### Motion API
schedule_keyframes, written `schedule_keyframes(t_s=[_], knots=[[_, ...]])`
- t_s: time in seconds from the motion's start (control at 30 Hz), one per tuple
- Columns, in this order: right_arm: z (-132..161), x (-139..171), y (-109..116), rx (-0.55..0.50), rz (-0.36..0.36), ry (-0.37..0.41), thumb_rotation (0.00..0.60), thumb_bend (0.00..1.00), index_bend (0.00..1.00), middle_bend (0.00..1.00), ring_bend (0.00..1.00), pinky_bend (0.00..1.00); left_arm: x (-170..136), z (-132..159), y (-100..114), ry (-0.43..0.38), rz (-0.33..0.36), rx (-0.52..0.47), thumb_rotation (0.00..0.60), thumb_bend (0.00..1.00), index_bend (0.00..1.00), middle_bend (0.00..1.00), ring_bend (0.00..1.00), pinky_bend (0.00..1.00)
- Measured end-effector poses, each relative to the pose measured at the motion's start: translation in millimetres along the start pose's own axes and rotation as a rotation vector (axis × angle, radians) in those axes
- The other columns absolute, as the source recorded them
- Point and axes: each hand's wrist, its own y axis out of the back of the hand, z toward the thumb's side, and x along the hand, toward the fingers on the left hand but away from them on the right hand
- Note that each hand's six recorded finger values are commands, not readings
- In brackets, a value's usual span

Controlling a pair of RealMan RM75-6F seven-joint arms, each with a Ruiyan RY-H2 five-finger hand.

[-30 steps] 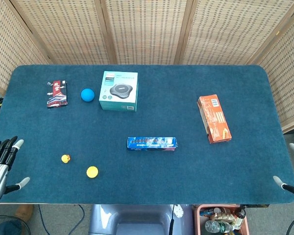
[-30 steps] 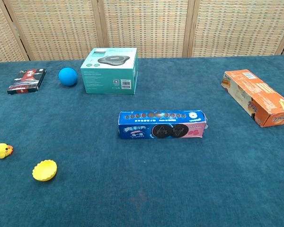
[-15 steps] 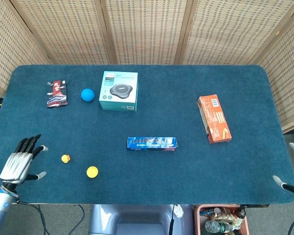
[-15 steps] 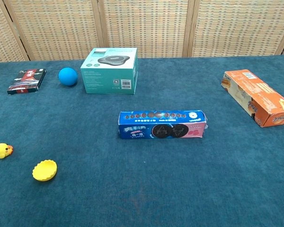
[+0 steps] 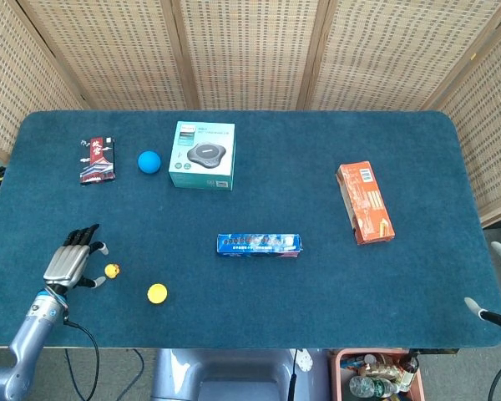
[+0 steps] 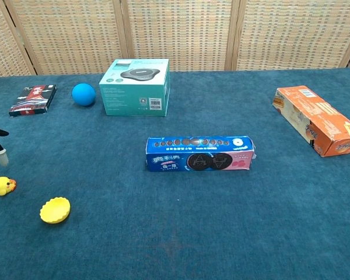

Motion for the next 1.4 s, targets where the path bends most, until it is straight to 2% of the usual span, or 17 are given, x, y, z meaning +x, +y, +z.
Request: schedule_keyframes(t_s=[0.37, 0.6, 1.0, 1.13, 1.4], knots=[[-2, -1, 0, -0.001, 0.001, -0.008, 0.600, 0.00, 0.00, 0.00, 0.00, 0.00, 3, 5, -8, -0.015, -0.019, 0.006, 0.600, 0.23, 0.45, 0.00, 0.00, 0.00], [-3, -1, 0, -0.003, -0.001, -0.010, 0.600, 0.00, 0.00, 0.00, 0.00, 0.00, 4, 8, -14, -0.019, -0.037, 0.021, 0.600, 0.30, 0.53, 0.00, 0.00, 0.00], [-4, -2, 1, -0.005, -0.005, -0.013, 0.600, 0.00, 0.00, 0.00, 0.00, 0.00, 0, 13, -4, -0.033, -0.007, -0.002, 0.600, 0.30, 0.53, 0.00, 0.00, 0.00], [-4, -2, 0, -0.002, -0.001, -0.014, 0.600, 0.00, 0.00, 0.00, 0.00, 0.00, -6, 27, 5, -0.078, 0.017, -0.028, 0.600, 0.30, 0.53, 0.00, 0.00, 0.00], [-2, -2, -2, 0.009, 0.004, -0.013, 0.600, 0.00, 0.00, 0.00, 0.00, 0.00, -28, 80, 9, -0.259, 0.020, -0.057, 0.600, 0.30, 0.53, 0.00, 0.00, 0.00]])
